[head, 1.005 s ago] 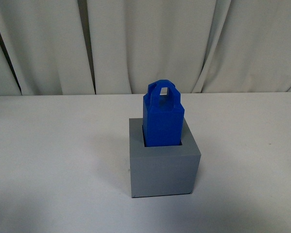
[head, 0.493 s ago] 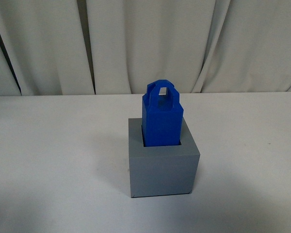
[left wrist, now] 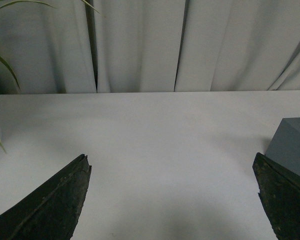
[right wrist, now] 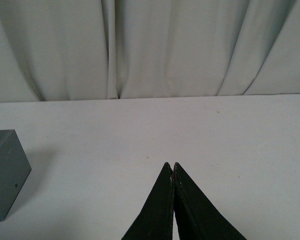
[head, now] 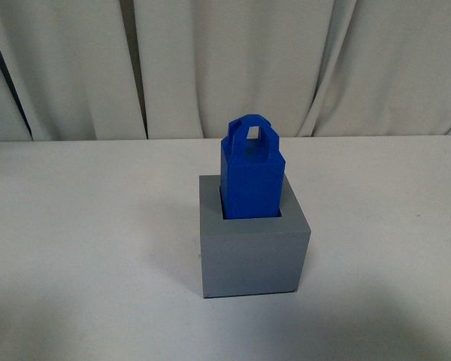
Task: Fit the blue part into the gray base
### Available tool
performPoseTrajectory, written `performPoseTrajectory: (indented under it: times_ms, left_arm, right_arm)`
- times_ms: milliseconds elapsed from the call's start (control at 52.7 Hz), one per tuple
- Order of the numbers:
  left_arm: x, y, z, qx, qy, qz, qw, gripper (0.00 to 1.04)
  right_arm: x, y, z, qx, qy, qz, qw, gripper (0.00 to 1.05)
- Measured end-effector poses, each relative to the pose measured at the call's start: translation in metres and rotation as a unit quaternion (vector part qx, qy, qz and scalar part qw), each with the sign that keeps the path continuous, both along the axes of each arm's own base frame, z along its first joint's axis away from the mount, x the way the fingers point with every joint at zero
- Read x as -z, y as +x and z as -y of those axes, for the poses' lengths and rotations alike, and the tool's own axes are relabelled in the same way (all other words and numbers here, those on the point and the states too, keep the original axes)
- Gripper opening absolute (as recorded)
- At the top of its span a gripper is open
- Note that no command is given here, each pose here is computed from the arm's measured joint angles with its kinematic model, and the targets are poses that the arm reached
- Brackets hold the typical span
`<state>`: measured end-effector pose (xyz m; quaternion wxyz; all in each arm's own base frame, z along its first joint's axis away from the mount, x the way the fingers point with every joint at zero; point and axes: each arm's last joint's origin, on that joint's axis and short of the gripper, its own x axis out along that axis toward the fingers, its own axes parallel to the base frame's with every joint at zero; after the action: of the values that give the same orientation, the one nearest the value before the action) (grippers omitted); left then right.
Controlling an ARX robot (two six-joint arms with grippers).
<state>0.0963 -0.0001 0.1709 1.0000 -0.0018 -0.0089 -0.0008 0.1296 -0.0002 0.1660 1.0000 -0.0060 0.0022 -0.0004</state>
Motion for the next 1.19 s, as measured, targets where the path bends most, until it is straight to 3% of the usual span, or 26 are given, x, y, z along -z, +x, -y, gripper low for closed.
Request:
performPoseTrajectory:
  times_ms: [1195]
  left_arm:
    - [0.000,0.000,0.000,0.000,0.000,0.000,1.000,0.99]
  right_arm:
    - [0.000,-0.032,0.000,-0.002,0.000,0.005,1.000,0.02]
